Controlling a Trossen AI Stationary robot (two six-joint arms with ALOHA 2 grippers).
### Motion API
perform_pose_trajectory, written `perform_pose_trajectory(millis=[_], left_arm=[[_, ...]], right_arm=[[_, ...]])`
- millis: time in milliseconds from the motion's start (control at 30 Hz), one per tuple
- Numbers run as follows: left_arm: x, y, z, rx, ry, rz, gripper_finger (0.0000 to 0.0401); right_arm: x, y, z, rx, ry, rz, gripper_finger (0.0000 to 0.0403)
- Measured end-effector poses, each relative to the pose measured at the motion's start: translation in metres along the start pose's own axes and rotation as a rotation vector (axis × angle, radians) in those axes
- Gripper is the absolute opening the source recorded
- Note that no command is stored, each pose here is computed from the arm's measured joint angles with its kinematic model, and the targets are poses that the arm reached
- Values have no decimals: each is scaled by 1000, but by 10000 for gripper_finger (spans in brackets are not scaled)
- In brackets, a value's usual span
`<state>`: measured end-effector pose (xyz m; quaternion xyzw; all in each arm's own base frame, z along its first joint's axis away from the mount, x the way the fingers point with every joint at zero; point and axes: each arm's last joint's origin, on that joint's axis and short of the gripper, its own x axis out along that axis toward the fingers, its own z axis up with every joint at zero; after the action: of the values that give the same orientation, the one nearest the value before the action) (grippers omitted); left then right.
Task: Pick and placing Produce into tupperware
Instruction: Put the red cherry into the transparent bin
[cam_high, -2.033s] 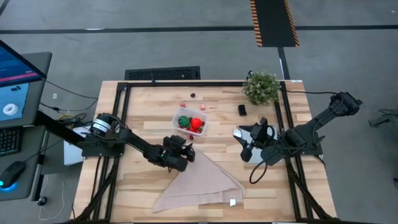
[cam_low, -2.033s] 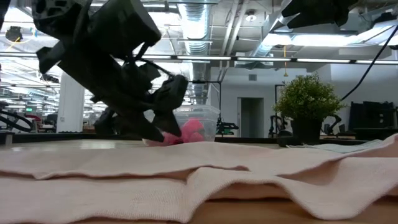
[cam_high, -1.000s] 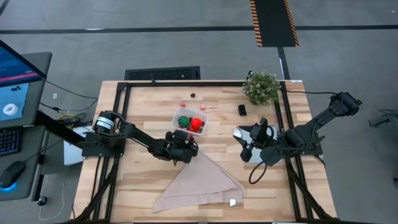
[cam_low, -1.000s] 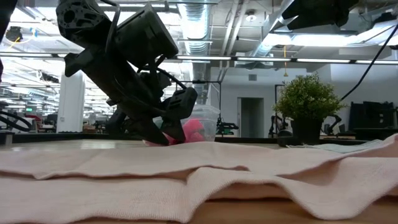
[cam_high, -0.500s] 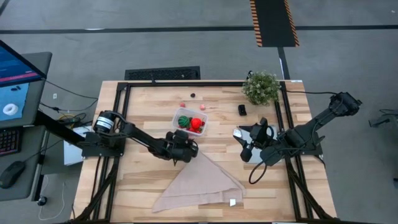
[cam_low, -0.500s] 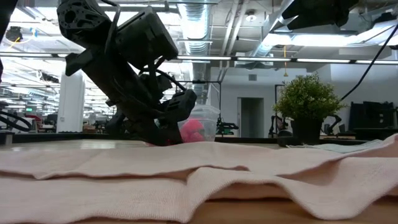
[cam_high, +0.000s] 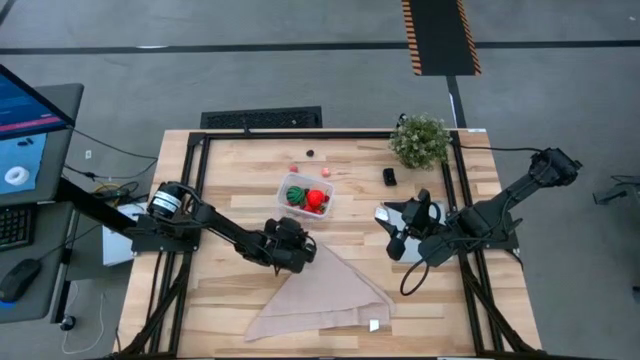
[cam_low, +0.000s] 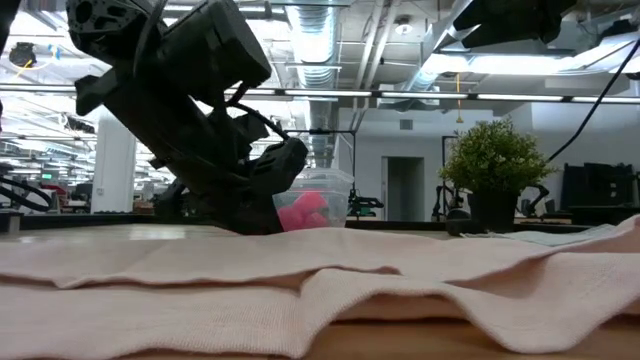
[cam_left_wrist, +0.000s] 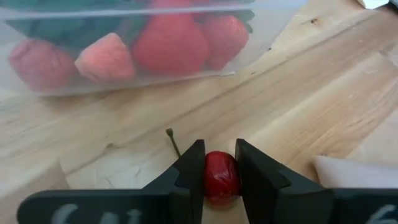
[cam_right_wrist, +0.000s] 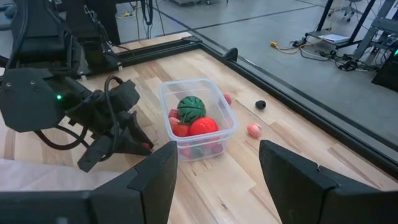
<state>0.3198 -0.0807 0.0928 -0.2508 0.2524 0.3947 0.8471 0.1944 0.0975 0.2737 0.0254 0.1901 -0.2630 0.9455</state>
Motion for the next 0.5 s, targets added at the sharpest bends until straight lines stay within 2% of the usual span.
perform_pose_trajectory(millis=[233,367,500], left_arm=[[-12,-6,0,-13,-15,-44,69],[-28,-14,16,-20,-79,-109,70],[-48,-17,43,20,-133,-152,70]], right_arm=[[0,0,0,1,0,0,250],[0,0,0,1,0,0,250],[0,0,0,1,0,0,250]])
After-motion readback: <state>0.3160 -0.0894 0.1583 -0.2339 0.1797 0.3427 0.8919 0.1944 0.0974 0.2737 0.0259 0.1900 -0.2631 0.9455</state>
